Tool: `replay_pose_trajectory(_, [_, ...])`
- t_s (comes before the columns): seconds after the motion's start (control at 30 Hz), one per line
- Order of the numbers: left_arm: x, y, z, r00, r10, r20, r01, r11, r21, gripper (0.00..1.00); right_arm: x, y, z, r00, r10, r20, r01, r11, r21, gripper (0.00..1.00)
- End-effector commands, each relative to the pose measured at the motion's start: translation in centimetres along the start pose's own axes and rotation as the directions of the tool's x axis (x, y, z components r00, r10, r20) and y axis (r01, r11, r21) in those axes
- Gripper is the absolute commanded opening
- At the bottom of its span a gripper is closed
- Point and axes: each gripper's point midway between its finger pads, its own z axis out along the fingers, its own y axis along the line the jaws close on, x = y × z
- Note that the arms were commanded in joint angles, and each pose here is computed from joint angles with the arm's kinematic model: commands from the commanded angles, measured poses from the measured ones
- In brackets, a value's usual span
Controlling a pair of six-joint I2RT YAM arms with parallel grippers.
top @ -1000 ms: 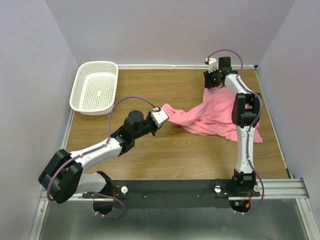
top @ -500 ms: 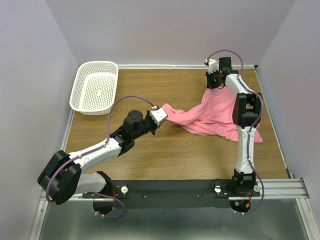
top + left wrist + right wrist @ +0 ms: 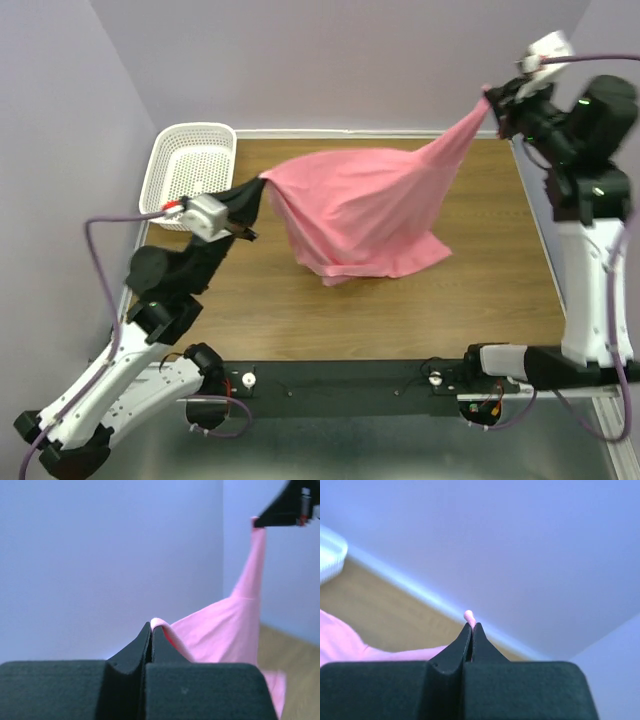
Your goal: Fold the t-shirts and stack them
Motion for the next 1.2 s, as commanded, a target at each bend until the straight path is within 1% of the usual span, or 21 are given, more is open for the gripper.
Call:
replay_pose_trajectory(0.0, [-9.7,1.5,-1.8,0.981,-0.048,0.189,0.054,0.998,-0.029,0.00,-9.6,-2.6,-7.9,0.978,-0.076,0.193,0.036,0.978,0.204,0.01])
replay_pose_trajectory(0.03, [-11.5,1.3,-2.1,0.973,-0.052,0.224,0.056,0.998,-0.009,0.00,-13.7,-2.7,-11.6,0.953,-0.114,0.281,0.041,0.967,0.252,0.01])
replay_pose_trajectory(0.07, [-13.1,1.2,-2.6,0.964,-0.058,0.261,0.057,0.998,0.010,0.00,-15.8,-2.8,-13.7,0.936,-0.132,0.327,0.038,0.959,0.280,0.01])
replay_pose_trajectory(0.1, [-16.0,1.3,-3.2,0.946,-0.074,0.317,0.071,0.997,0.022,0.00,-17.3,-3.0,-15.6,0.922,-0.143,0.360,0.023,0.948,0.318,0.01])
replay_pose_trajectory(0.2, [-20.7,-0.4,-4.7,0.908,-0.095,0.409,0.036,0.988,0.149,0.00,-21.7,-3.1,-22.9,0.850,-0.240,0.470,0.013,0.900,0.437,0.01])
replay_pose_trajectory(0.3, [-23.5,-1.3,-5.9,0.880,-0.096,0.465,-0.004,0.978,0.210,0.00,-23.9,-2.3,-28.2,0.790,-0.309,0.529,-0.003,0.861,0.508,0.01])
replay_pose_trajectory(0.43, [-24.4,-2.1,-6.5,0.864,-0.128,0.486,-0.002,0.966,0.258,0.00,-24.4,-2.1,-30.3,0.772,-0.334,0.540,-0.015,0.841,0.540,0.01])
replay_pose_trajectory(0.53, [-22.4,-1.8,-5.4,0.883,-0.129,0.452,0.022,0.972,0.235,0.00,-22.9,-2.9,-27.5,0.813,-0.305,0.496,-0.004,0.849,0.528,0.01])
replay_pose_trajectory(0.6, [-19.0,-1.8,-4.0,0.913,-0.130,0.387,0.048,0.975,0.215,0.00,-21.4,-3.2,-25.4,0.840,-0.285,0.461,0.014,0.862,0.508,0.00])
replay_pose_trajectory(0.7, [-14.0,-1.5,-2.0,0.949,-0.126,0.290,0.081,0.984,0.160,0.00,-15.8,-3.7,-19.5,0.916,-0.220,0.336,0.049,0.891,0.451,0.01])
replay_pose_trajectory(0.73, [-10.7,-1.4,-1.3,0.965,-0.124,0.232,0.096,0.987,0.129,0.00,-12.0,-3.8,-16.1,0.947,-0.180,0.267,0.055,0.907,0.417,0.01])
replay_pose_trajectory(0.8, [-4.7,-1.4,-0.2,0.985,-0.125,0.119,0.116,0.990,0.085,0.00,-7.5,-3.4,-13.4,0.968,-0.157,0.198,0.069,0.919,0.389,0.01])
replay_pose_trajectory(0.83, [-3.2,-0.9,0.1,0.987,-0.125,0.105,0.120,0.992,0.047,0.00,-6.1,-3.5,-12.2,0.968,-0.159,0.193,0.073,0.918,0.390,0.01])
replay_pose_trajectory(0.87, [-0.6,-0.6,0.7,0.991,-0.125,0.057,0.124,0.992,0.010,0.00,-0.2,-2.9,-9.1,0.990,-0.110,0.089,0.072,0.935,0.346,0.01])
replay_pose_trajectory(0.9, [3.0,-0.6,0.8,0.992,-0.127,-0.012,0.127,0.992,-0.021,0.00,2.2,-2.5,-7.7,0.994,-0.093,0.055,0.070,0.943,0.326,0.01])
replay_pose_trajectory(0.97, [6.7,0.7,1.2,0.987,-0.143,-0.080,0.132,0.983,-0.126,0.00,6.5,-1.7,-4.7,0.997,-0.076,0.014,0.069,0.959,0.276,0.01])
replay_pose_trajectory(1.0, [10.3,0.9,1.7,0.976,-0.147,-0.161,0.121,0.979,-0.163,0.00,8.6,-1.3,-3.4,0.998,-0.059,-0.008,0.059,0.966,0.251,0.01])
replay_pose_trajectory(1.03, [12.5,1.7,1.6,0.967,-0.149,-0.206,0.103,0.970,-0.219,0.00,13.9,0.2,-0.8,0.996,-0.014,-0.092,0.030,0.985,0.173,0.01])
replay_pose_trajectory(1.07, [14.3,2.7,1.7,0.956,-0.172,-0.238,0.105,0.957,-0.271,0.00,15.0,0.6,0.7,0.997,-0.007,-0.083,0.019,0.989,0.144,0.01])
replay_pose_trajectory(1.13, [19.1,4.0,2.3,0.919,-0.201,-0.340,0.085,0.942,-0.325,0.00,20.4,2.2,4.8,0.988,0.041,-0.149,-0.035,0.998,0.043,0.01])
replay_pose_trajectory(1.17, [22.6,6.4,2.1,0.887,-0.247,-0.391,0.081,0.916,-0.394,0.00,21.7,2.6,6.2,0.983,0.077,-0.168,-0.075,0.997,0.019,0.01])
